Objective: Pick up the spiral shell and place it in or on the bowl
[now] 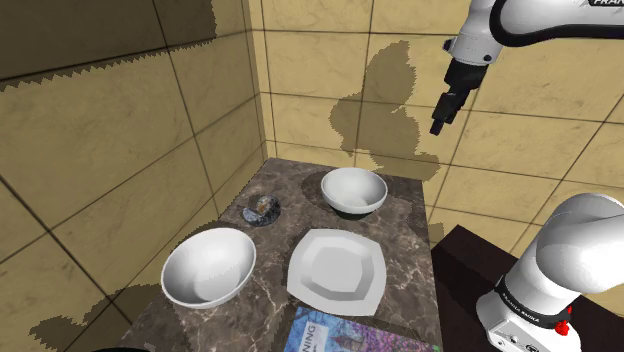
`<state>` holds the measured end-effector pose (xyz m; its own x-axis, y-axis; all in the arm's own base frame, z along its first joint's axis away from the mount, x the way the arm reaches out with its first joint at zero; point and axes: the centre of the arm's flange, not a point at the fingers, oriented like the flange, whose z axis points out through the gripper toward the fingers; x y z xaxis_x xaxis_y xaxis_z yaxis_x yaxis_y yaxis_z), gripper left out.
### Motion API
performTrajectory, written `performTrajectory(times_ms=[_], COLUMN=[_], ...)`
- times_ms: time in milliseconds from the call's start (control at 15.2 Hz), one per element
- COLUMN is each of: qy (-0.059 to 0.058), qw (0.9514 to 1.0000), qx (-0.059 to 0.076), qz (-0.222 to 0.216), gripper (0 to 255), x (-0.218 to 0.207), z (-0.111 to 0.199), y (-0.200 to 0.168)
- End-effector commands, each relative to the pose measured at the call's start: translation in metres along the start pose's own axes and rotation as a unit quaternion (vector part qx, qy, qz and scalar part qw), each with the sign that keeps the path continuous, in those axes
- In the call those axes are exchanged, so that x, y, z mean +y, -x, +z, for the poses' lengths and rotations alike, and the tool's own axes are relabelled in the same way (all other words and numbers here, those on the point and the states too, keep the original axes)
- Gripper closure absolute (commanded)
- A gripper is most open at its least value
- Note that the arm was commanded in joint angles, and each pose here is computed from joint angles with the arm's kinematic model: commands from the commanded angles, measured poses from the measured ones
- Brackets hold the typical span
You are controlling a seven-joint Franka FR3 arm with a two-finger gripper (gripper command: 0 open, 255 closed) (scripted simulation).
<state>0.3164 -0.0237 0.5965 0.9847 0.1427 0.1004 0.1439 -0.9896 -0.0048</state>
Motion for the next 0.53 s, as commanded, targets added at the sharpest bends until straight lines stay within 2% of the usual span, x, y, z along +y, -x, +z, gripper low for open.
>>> performTrajectory(times_ms=[0,462], qy=[0.000,-0.005], qw=[1.0000,0.9962], qx=[0.000,0.004], qz=[0.000,-0.087], gripper=[0,0], x=[0.000,-0.041], z=[0.000,0.037], y=[0.000,-0.072])
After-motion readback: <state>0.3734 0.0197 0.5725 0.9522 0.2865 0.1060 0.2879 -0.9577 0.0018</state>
